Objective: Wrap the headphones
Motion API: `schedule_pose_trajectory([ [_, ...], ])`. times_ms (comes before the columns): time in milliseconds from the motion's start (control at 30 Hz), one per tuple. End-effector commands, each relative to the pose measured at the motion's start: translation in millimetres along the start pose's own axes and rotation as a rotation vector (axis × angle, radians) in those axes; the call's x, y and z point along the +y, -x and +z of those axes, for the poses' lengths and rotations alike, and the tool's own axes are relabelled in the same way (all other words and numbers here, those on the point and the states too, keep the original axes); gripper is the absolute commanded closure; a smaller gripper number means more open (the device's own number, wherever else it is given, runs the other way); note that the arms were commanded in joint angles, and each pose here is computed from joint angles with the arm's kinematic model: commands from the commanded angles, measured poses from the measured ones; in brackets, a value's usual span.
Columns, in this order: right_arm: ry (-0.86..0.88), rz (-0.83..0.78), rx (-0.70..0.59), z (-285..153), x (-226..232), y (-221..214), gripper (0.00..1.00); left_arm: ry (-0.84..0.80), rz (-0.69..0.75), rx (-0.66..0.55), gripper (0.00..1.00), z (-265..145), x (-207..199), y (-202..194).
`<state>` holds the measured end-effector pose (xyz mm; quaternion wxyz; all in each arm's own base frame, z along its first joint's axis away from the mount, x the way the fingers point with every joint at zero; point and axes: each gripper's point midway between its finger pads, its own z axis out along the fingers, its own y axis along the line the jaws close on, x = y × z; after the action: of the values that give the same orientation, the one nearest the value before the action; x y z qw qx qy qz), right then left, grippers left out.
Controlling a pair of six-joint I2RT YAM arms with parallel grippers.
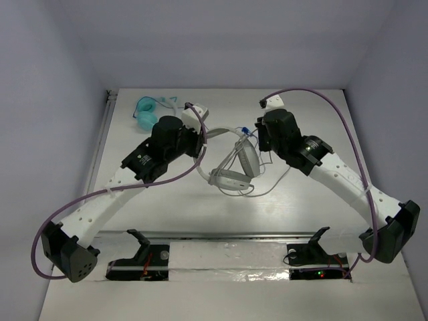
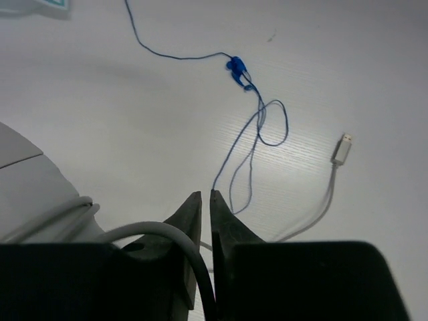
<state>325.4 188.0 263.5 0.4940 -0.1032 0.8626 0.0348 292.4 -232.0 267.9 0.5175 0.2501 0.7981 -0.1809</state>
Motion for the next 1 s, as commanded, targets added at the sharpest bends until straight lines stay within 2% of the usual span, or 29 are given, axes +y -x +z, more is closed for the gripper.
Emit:
schedule_pose_trajectory([
  [0,0.066,0.114,-0.121,-3,1,29,0.84,-0.183,-0.048,-0.1,1.0,-20,-25,28],
  [33,0.095,0.132,-0.141,-2,7,32,0.78,-0.2,-0.049,-0.108,1.0,-22,-28,31],
  [200,0.308,0.183,-0.136,5,32,24,0.66,-0.318,-0.093,-0.183,1.0,-37,-29,52],
  [233,0.336,0.201,-0.179,6,34,33,0.62,-0.338,-0.103,-0.197,1.0,-41,-30,57],
  [333,0.447,0.231,-0.182,8,47,27,0.6,-0.416,-0.12,-0.244,1.0,-55,-41,76],
  [367,0.482,0.242,-0.233,6,53,36,0.57,-0.438,-0.119,-0.26,1.0,-59,-45,82],
  [533,0.61,0.268,-0.277,14,72,32,0.54,-0.556,-0.159,-0.329,1.0,-90,-61,115],
  [667,0.712,0.296,-0.295,14,87,21,0.5,-0.537,-0.19,-0.362,1.0,-101,-58,136],
  [833,0.799,0.34,-0.256,20,101,-4,0.48,-0.442,-0.243,-0.393,1.0,-101,-41,157],
  [967,0.809,0.388,-0.225,26,103,-27,0.49,-0.417,-0.293,-0.41,1.0,-98,-33,170],
])
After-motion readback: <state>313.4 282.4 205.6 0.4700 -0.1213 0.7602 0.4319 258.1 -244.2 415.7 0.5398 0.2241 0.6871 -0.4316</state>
